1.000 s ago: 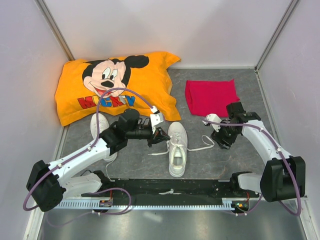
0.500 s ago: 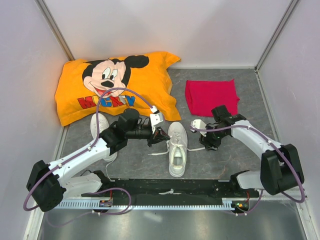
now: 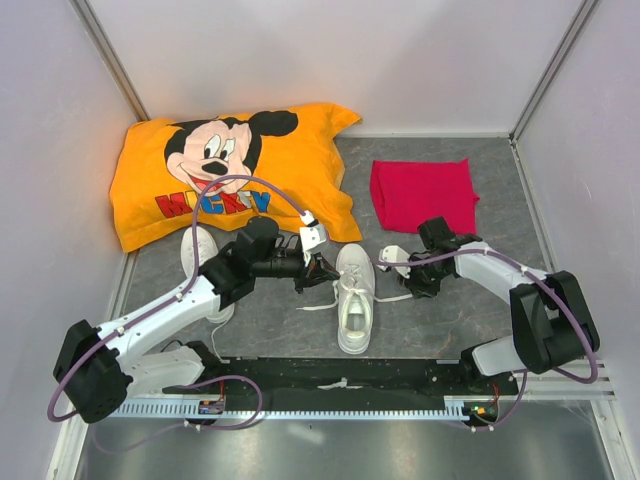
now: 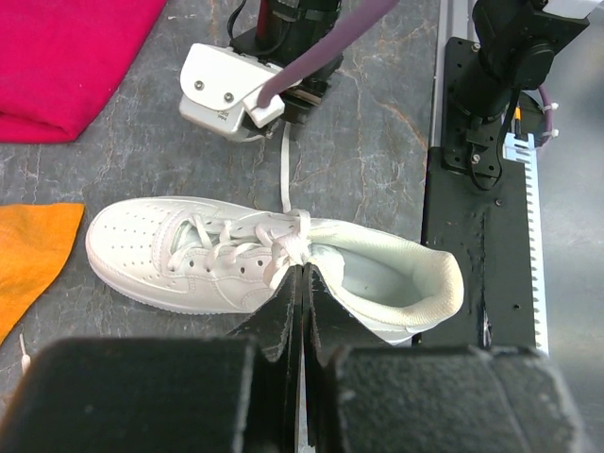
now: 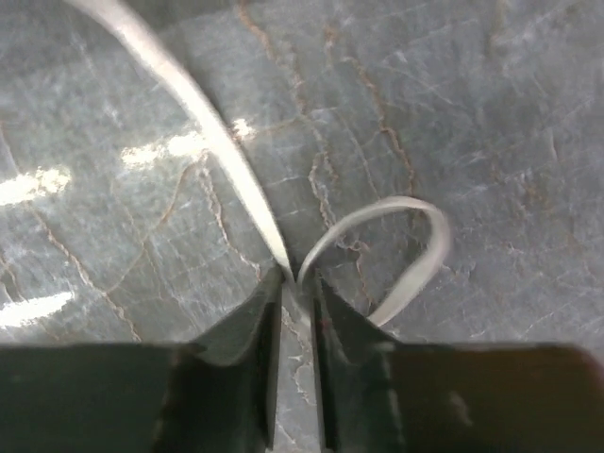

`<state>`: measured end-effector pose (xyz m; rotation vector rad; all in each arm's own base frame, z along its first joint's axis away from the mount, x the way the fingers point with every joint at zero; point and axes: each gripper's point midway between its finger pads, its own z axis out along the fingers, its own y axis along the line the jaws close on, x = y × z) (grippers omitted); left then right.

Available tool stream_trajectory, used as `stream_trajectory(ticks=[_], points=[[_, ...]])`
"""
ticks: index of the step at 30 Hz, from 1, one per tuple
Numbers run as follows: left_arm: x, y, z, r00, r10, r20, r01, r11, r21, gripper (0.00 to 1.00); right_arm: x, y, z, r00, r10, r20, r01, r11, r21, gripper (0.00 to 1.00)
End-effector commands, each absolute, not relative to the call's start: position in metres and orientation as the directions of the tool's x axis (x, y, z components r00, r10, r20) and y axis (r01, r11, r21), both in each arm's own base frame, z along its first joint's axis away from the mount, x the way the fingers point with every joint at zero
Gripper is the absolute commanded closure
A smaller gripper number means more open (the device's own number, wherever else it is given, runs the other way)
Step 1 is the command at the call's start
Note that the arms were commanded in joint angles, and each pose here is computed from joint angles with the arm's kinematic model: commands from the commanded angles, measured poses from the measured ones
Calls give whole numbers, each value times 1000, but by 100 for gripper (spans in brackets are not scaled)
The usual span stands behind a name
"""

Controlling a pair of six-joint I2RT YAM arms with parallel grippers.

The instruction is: Tie the shoes

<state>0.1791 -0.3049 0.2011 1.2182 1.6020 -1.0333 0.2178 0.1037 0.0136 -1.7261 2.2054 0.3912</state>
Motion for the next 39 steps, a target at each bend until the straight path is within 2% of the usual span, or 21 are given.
stream_trajectory(ticks=[1, 2, 4, 7, 9, 13, 22, 28, 29, 30, 31, 32, 35, 39], points=[[180, -311, 221, -140, 225, -964, 982, 159, -106, 98, 209, 96, 4, -248, -895, -371, -966, 255, 30, 92], [180, -310, 220, -140, 226, -964, 982, 157, -106, 98, 214, 98, 8, -281, -882, -379, -955, 295, 22, 99], [178, -310, 223, -135, 224, -965, 983, 150, -103, 98, 238, 103, 32, -326, -838, -438, -930, 368, -13, 100], [176, -309, 226, -104, 219, -970, 988, 133, -77, 98, 271, 121, 90, -395, -676, -622, -880, 472, 46, 100], [174, -308, 229, -82, 214, -973, 991, 120, -57, 98, 281, 137, 119, -408, -594, -693, -870, 484, 97, 100], [170, -309, 231, -66, 211, -975, 995, 93, -47, 99, 301, 171, 177, -353, -485, -800, -885, 451, 117, 100], [163, -309, 238, -22, 186, -982, 999, 51, -12, 98, 294, 285, 237, -301, -332, -894, -929, 313, 197, 100], [161, -308, 236, -16, 188, -982, 999, 39, -9, 98, 286, 354, 255, -316, -238, -919, -933, 255, 255, 100], [161, -308, 235, -14, 189, -982, 999, 40, -6, 99, 284, 362, 245, -375, -243, -895, -914, 256, 313, 96], [161, -307, 235, -14, 190, -982, 999, 41, -6, 99, 280, 368, 242, -387, -250, -887, -912, 245, 329, 83], [161, -307, 235, -17, 189, -982, 999, 45, -9, 98, 277, 370, 241, -407, -262, -875, -906, 237, 350, 65], [163, -307, 234, -23, 193, -981, 998, 58, -12, 98, 278, 369, 236, -426, -274, -862, -898, 246, 365, 42], [167, -306, 235, -29, 189, -981, 996, 87, -13, 98, 275, 348, 235, -400, -328, -856, -909, 262, 324, 33], [166, -305, 229, -35, 191, -981, 996, 89, -18, 98, 268, 309, 234, -397, -365, -842, -907, 294, 300, 32]])
